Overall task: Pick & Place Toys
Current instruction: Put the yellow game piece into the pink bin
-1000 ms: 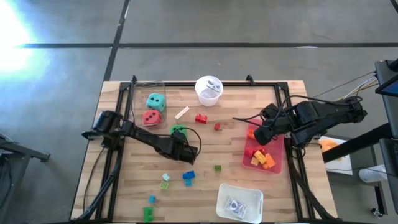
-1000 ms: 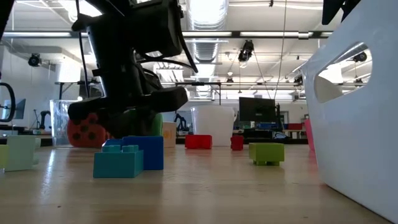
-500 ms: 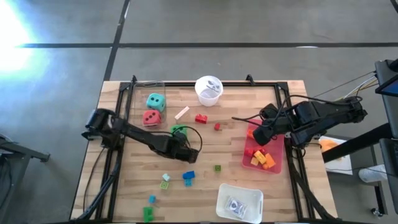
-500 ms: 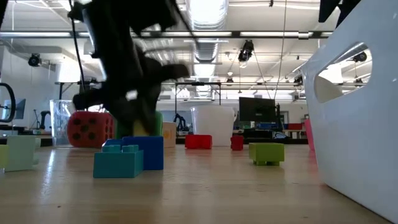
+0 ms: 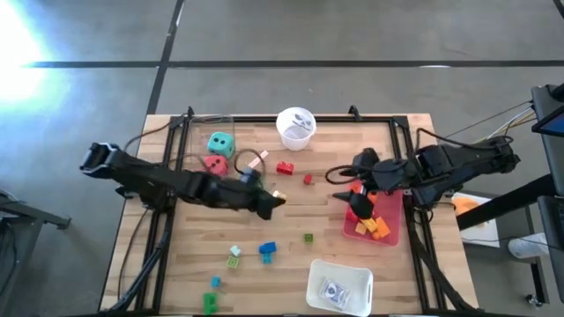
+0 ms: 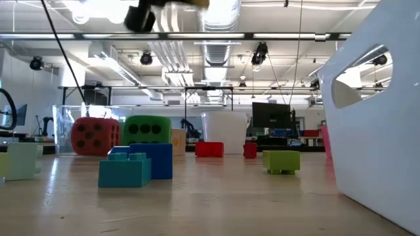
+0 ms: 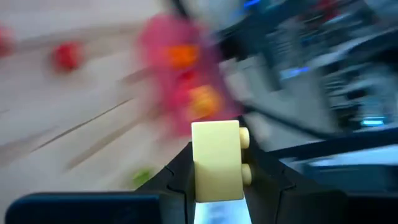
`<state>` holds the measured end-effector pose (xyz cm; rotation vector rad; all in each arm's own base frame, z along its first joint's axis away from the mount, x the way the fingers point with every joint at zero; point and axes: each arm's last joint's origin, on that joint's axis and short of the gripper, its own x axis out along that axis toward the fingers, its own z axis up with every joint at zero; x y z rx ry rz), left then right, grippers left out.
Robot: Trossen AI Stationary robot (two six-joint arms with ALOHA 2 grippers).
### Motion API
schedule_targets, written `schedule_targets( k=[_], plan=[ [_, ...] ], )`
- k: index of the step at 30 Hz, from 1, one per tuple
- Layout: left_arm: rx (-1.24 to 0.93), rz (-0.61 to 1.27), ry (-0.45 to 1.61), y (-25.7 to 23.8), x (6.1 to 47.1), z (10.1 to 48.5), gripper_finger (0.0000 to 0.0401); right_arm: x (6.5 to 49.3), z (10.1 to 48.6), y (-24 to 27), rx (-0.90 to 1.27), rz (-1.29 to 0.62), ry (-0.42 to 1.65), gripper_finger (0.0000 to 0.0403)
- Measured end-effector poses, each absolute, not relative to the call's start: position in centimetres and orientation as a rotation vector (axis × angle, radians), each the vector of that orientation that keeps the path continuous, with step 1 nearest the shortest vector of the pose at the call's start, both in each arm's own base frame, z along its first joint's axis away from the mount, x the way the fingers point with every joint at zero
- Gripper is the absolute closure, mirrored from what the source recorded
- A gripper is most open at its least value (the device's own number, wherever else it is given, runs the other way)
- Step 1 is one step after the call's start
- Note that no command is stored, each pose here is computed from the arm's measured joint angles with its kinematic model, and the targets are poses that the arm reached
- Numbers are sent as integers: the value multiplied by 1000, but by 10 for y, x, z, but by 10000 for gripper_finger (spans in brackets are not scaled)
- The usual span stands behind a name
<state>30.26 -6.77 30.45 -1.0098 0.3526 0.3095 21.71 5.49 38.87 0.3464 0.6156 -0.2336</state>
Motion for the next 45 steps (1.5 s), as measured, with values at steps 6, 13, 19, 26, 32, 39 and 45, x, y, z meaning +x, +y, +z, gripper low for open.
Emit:
schedule_targets(
  k=[6, 13, 19, 26, 32, 39, 45],
  plan=[
    [-1024, 163, 92, -57, 290, 350, 308, 236, 407, 63, 151, -170, 371, 62],
    [-1062, 54, -55, -46, 292, 368, 308, 265, 413, 73, -91, -159, 211, 62],
    [-1105, 16, -66, -40, 295, 370, 308, 287, 407, 77, -202, -217, 170, 62],
    [-1113, -13, -88, -37, 297, 371, 308, 302, 402, 82, -210, -231, 129, 62],
    [-1121, -23, -95, -35, 297, 372, 308, 309, 401, 84, -203, -248, 98, 62],
    [-1150, -50, -108, -37, 305, 368, 308, 309, 402, 82, -200, -281, 90, 62],
    [-1184, -159, -178, -38, 319, 367, 308, 309, 402, 82, -196, -281, 88, 62]
  ],
)
